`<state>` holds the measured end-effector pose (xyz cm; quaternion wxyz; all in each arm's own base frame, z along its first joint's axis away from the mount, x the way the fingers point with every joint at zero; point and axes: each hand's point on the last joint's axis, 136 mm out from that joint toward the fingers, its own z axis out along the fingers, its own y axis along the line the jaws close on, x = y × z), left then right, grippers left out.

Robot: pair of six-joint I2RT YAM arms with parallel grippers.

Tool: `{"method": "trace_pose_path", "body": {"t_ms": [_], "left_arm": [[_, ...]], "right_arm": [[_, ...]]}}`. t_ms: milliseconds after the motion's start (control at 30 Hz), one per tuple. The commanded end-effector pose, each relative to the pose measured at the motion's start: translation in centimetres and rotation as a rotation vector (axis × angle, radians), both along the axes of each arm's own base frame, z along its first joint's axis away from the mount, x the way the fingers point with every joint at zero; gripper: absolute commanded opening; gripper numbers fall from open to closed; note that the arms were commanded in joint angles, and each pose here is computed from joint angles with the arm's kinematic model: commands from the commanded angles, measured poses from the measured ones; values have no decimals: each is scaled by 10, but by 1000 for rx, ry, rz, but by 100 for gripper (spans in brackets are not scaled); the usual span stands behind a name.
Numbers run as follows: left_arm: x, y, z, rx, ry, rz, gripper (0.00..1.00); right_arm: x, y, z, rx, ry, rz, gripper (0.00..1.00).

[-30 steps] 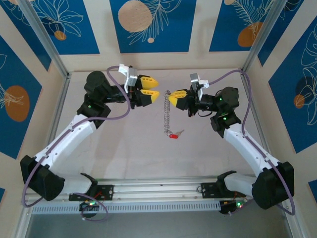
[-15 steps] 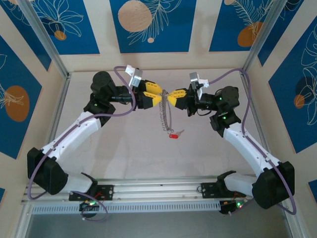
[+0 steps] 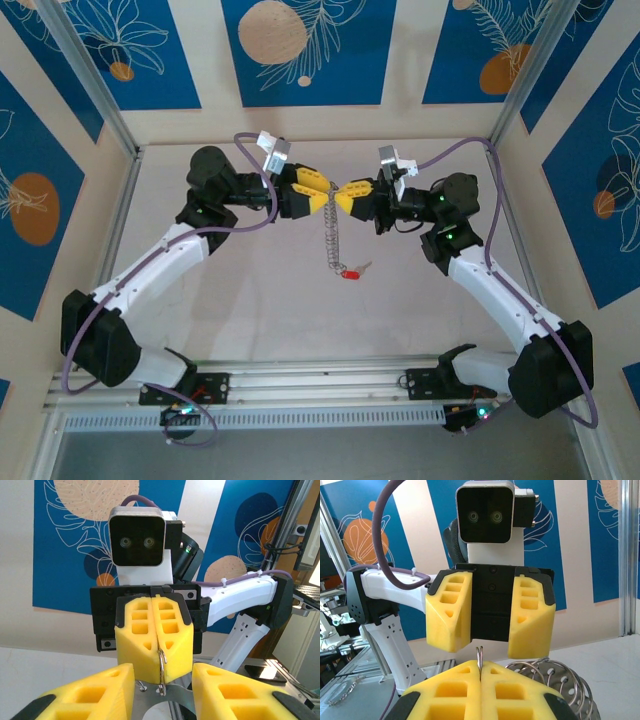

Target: Put the keys on the keyring

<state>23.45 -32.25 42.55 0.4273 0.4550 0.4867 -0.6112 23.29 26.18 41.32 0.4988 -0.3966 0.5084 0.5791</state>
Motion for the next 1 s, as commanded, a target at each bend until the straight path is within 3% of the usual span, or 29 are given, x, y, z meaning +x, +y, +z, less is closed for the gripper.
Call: {"method": "trace_pose_path", "body": {"t_ms": [0,167,400,533,700,767,867,967], "left_arm": [[-8,-3,3,-11,-28,-52,33],[-10,-4,0,-6,-22,-70,26],[-10,-5,-1,0,-21,-75,26],[-9,-6,-4,7,-16,-70,17],[-8,-9,-9,20,-8,-71,17],[-7,-9,-10,20,-9,-60,20],[-2,-7,-8,4,-24,-2,40],[11,-2,-3,-21,-40,124,45]], "right_arm": [[1,0,17,30,-56,-17,0],[3,0,16,30,-55,-22,0],[3,1,16,31,-53,-24,0],[4,1,15,31,-52,-25,0],[4,0,16,34,-52,-29,0],[6,0,15,36,-48,-40,0],[12,-2,14,46,-34,-75,0],[16,-4,15,60,-23,-97,0]]}}
